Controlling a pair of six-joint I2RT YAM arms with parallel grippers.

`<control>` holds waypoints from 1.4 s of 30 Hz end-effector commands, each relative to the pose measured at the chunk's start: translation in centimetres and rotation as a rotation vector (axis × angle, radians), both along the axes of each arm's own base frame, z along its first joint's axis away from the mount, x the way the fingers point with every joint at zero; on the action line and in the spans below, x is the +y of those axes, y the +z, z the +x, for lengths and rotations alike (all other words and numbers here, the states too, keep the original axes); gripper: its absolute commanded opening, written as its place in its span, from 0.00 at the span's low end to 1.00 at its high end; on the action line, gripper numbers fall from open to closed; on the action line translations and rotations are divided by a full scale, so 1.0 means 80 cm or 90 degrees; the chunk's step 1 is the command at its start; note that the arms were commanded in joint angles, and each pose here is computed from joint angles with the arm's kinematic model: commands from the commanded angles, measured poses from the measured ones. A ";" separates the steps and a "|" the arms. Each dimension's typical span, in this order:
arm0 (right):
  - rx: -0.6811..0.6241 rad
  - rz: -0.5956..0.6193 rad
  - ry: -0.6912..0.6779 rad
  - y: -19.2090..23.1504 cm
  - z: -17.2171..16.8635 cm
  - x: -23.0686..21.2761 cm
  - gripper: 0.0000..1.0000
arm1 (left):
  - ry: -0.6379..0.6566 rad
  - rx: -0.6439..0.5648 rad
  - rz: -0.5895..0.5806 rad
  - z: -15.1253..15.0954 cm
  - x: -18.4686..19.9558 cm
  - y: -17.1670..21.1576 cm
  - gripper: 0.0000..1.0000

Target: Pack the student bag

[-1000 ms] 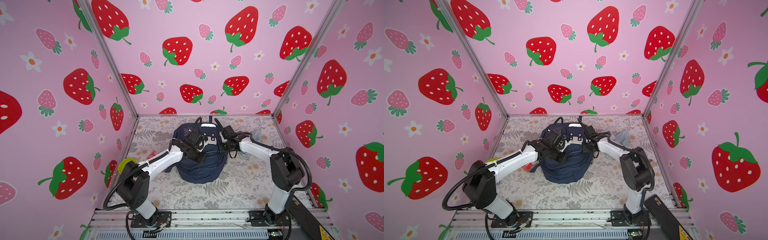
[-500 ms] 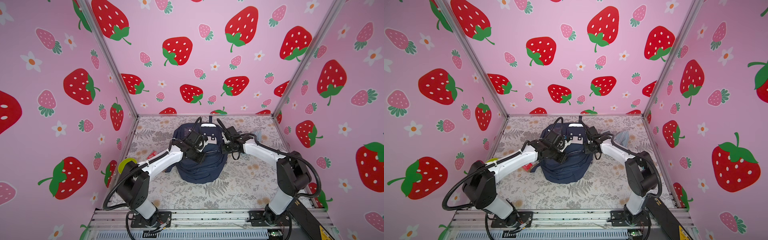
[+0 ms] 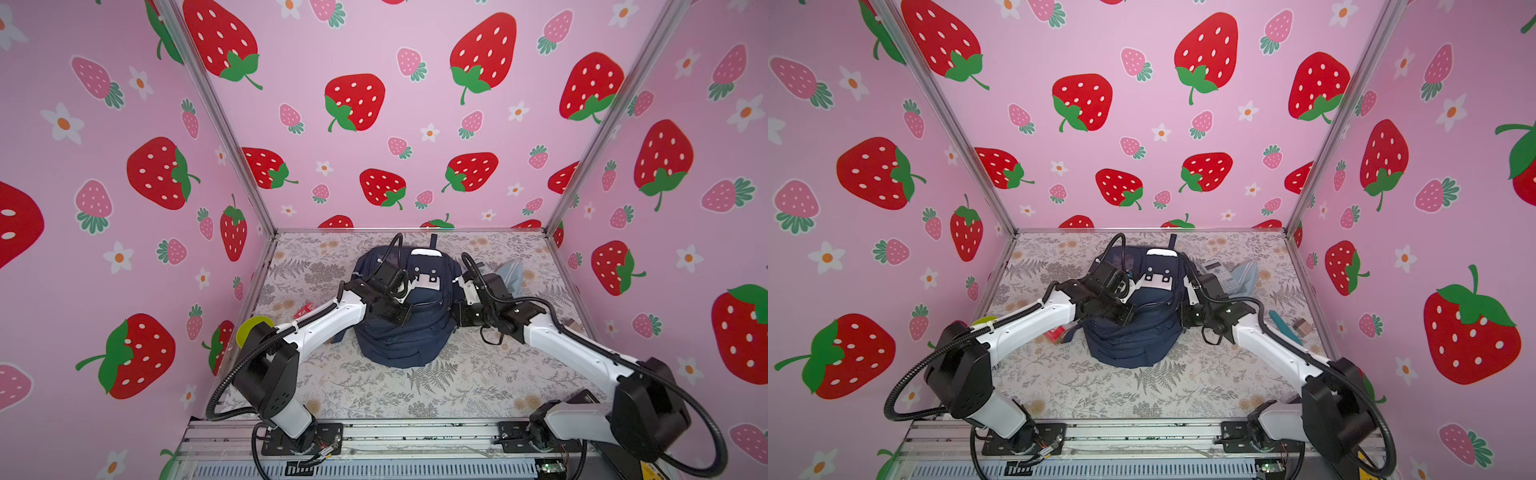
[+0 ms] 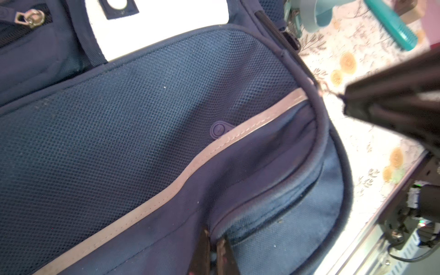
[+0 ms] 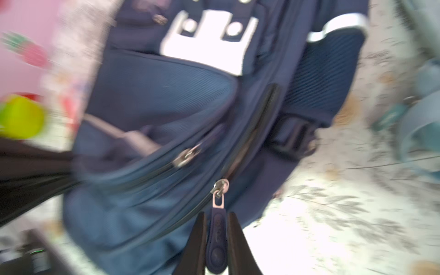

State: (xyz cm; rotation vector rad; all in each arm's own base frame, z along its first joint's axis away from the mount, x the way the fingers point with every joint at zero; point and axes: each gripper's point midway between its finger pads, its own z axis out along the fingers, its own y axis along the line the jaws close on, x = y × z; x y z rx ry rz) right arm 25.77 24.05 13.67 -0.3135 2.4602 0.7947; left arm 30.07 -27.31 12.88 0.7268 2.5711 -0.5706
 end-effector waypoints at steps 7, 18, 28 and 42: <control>0.034 0.162 0.031 0.022 -0.035 0.024 0.00 | -0.046 -0.018 0.015 -0.007 0.003 0.037 0.51; 0.031 0.160 0.020 0.023 -0.032 0.013 0.00 | -0.105 -0.053 0.205 -0.024 0.042 0.001 0.63; 0.031 0.171 0.013 0.025 -0.030 0.001 0.00 | -0.076 -0.050 0.190 0.009 0.028 -0.008 0.04; -0.018 0.125 -0.007 0.046 -0.056 -0.005 0.06 | 0.019 -0.075 0.001 0.051 -0.039 0.090 0.00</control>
